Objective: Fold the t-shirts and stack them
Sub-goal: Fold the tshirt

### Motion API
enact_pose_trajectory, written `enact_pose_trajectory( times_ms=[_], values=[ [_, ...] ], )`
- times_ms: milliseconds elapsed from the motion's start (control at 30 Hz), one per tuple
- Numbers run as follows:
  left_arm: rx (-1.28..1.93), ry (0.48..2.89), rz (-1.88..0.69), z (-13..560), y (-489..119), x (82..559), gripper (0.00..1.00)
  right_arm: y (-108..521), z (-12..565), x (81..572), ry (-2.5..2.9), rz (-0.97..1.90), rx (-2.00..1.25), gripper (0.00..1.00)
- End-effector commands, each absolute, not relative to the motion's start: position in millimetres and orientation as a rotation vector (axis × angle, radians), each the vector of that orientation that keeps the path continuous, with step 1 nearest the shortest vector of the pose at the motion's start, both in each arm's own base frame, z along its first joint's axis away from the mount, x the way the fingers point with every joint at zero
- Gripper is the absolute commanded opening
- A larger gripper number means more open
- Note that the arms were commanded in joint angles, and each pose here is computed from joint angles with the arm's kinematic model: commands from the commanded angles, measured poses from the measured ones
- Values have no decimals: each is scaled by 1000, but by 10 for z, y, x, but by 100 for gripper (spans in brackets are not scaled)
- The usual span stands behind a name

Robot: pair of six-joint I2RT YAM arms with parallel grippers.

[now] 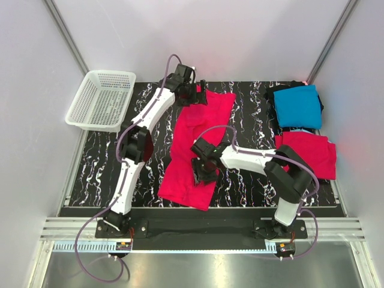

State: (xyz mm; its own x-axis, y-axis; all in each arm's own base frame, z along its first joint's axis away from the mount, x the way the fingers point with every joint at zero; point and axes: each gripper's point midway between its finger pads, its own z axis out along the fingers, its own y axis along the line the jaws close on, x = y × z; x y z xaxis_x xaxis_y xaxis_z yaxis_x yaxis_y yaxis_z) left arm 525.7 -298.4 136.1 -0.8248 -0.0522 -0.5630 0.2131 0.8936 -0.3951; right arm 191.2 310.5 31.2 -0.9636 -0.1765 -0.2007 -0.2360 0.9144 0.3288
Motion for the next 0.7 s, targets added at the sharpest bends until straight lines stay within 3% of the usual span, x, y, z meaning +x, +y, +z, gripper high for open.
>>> enact_pose_trajectory(
  times_ms=[0,433,667],
  values=[
    [92,2540,-487,971,-2879,5307,99,3279,296,1947,2865,534,-320,53],
    [75,2610,-523,389,-2971,5314,99,3447,304,1694,2866,560,-378,50],
    [-60,2649,-336,216,-2628,5288,99,3362,53,1620,2937,469,-370,49]
  ],
)
